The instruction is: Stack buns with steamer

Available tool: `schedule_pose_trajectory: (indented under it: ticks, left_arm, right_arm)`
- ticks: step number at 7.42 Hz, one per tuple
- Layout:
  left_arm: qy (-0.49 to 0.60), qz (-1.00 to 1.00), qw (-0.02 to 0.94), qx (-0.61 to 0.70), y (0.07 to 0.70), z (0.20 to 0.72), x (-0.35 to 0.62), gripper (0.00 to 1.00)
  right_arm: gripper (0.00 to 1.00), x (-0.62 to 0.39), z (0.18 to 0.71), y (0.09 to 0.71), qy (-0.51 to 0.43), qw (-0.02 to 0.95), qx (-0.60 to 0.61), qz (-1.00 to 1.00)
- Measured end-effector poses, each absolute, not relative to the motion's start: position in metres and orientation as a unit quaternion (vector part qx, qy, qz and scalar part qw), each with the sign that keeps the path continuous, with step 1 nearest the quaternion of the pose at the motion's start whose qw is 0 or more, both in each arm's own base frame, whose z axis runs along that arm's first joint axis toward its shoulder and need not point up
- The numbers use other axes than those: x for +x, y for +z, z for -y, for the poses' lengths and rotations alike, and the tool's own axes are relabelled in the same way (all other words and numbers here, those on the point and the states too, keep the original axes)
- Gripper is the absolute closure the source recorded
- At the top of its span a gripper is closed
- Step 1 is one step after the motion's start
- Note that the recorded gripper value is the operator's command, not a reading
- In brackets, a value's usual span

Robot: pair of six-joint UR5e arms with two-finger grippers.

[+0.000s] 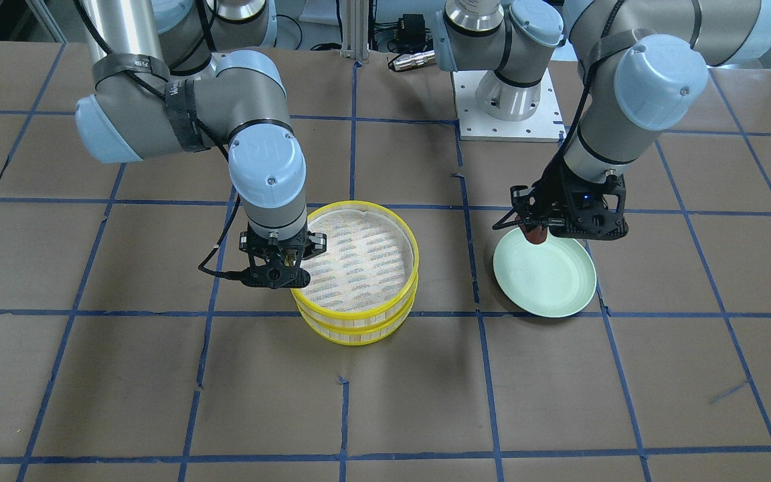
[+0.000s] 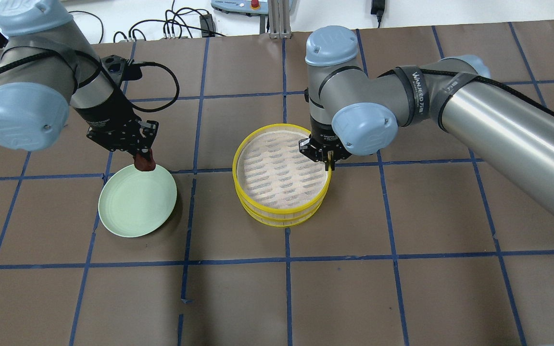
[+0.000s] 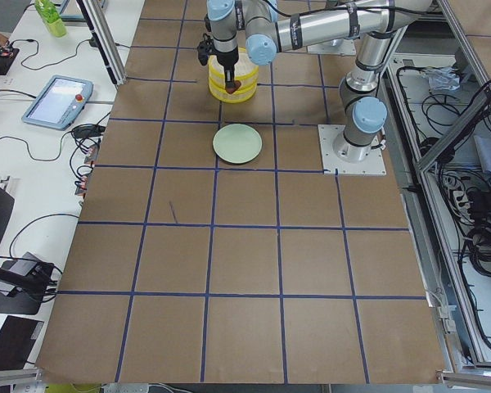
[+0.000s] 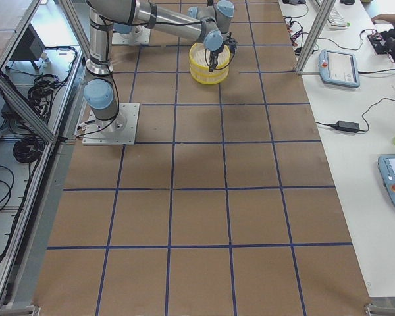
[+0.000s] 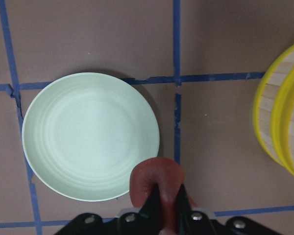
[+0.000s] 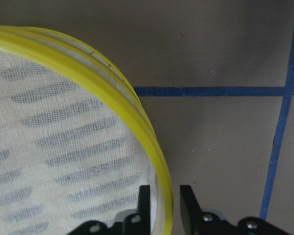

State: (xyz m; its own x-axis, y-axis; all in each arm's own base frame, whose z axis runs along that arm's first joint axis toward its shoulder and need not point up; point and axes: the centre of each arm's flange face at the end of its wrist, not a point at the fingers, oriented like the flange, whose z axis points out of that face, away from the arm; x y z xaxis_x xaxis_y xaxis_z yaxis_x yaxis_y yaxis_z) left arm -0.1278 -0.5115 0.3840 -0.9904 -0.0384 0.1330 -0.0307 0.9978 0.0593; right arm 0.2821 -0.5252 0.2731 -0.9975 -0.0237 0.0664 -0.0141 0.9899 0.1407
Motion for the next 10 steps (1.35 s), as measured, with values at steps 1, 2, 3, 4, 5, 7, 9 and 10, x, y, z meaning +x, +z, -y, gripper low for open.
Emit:
schedule_pose_trajectory:
  ticks: [1, 2, 3, 4, 5, 7, 9, 10]
  left_arm:
    - [-0.017, 0.996, 0.081, 0.028, 0.385, 0.513, -0.148, 0.98]
    - [-0.012, 0.995, 0.097, 0.037, 0.384, 0.513, -0.164, 0.98]
    - [-0.009, 0.991, 0.122, 0.050, 0.384, 0.514, -0.176, 0.98]
    - [-0.005, 0.987, 0.145, 0.064, 0.384, 0.515, -0.189, 0.98]
    - [-0.004, 0.983, 0.165, 0.074, 0.383, 0.514, -0.210, 0.97]
    - [0.005, 0.976, 0.194, 0.100, 0.362, 0.517, -0.266, 0.14]
    - [0.006, 0.973, 0.198, 0.116, 0.332, 0.524, -0.290, 0.00]
    - [0.006, 0.973, 0.197, 0.117, 0.327, 0.525, -0.292, 0.00]
  right_arm:
    - [0.00, 0.282, 0.526, 0.275, -0.068, 0.033, 0.010, 0.997]
    - [0.00, 0.279, 0.529, 0.281, -0.064, 0.032, 0.010, 0.997]
    - [0.00, 0.271, 0.537, 0.294, -0.056, 0.030, 0.005, 0.998]
    - [0.00, 0.252, 0.549, 0.317, -0.044, 0.026, -0.006, 0.999]
    - [0.00, 0.222, 0.560, 0.344, -0.035, 0.022, -0.022, 0.999]
    - [0.00, 0.163, 0.559, 0.406, -0.035, 0.018, -0.041, 0.998]
    - [0.00, 0.143, 0.522, 0.467, -0.037, 0.017, -0.048, 0.998]
    - [0.00, 0.145, 0.504, 0.484, -0.033, 0.016, -0.048, 0.998]
